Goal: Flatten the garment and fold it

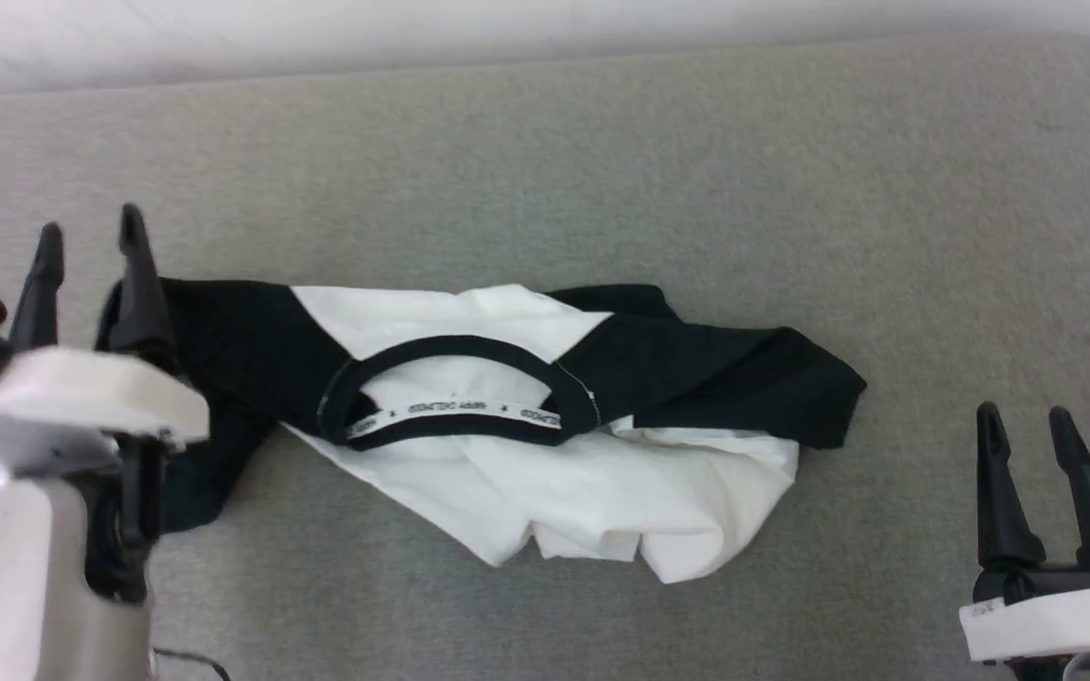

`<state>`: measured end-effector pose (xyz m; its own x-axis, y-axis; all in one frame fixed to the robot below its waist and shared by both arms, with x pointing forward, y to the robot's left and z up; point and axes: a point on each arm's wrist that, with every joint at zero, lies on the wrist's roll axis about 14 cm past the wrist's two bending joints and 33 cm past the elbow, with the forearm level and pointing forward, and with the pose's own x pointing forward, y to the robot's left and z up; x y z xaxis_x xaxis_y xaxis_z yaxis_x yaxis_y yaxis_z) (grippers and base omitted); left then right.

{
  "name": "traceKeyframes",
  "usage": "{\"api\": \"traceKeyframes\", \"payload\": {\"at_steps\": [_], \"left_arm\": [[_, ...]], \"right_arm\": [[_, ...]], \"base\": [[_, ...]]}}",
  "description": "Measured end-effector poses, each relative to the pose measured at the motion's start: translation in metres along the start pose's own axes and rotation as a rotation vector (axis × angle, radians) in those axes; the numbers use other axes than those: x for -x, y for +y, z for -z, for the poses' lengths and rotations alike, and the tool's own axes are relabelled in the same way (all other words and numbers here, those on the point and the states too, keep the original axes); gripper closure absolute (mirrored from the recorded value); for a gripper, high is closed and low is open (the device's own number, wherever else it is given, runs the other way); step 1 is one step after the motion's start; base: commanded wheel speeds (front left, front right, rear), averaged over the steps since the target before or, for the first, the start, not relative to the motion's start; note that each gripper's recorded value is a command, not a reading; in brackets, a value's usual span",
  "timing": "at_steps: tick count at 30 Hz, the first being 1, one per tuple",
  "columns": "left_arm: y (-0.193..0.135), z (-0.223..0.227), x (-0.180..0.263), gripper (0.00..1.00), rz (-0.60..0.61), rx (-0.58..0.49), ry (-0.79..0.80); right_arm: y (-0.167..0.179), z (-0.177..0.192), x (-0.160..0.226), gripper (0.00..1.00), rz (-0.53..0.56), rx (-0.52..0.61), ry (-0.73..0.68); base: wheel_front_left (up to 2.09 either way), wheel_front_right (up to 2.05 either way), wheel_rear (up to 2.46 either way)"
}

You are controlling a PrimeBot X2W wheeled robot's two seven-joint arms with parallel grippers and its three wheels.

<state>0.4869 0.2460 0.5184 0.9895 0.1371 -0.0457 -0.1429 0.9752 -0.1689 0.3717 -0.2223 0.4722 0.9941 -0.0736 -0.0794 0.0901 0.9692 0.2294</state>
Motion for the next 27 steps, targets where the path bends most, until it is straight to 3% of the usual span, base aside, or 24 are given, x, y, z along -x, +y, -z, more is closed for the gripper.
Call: {"api": "traceKeyframes", "payload": {"at_steps": [12, 21, 27], "left_arm": [[-0.040, -0.057, 0.104, 0.00, 0.167, 0.070, -0.313], [-0.038, -0.035, 0.150, 0.00, 0.115, 0.052, -0.271], [-0.032, -0.030, 0.154, 0.00, 0.106, 0.030, -0.262]], "right_arm": [[0.020, -0.012, 0.007, 0.00, -0.068, -0.013, -0.025], [0.024, -0.013, 0.010, 0.00, -0.084, 0.001, -0.011], [0.048, -0.006, -0.008, 0.00, -0.155, 0.094, 0.086]], "base": [[0.00, 0.00, 0.00], [0.00, 0.00, 0.00], [0.00, 0.00, 0.00]]}}
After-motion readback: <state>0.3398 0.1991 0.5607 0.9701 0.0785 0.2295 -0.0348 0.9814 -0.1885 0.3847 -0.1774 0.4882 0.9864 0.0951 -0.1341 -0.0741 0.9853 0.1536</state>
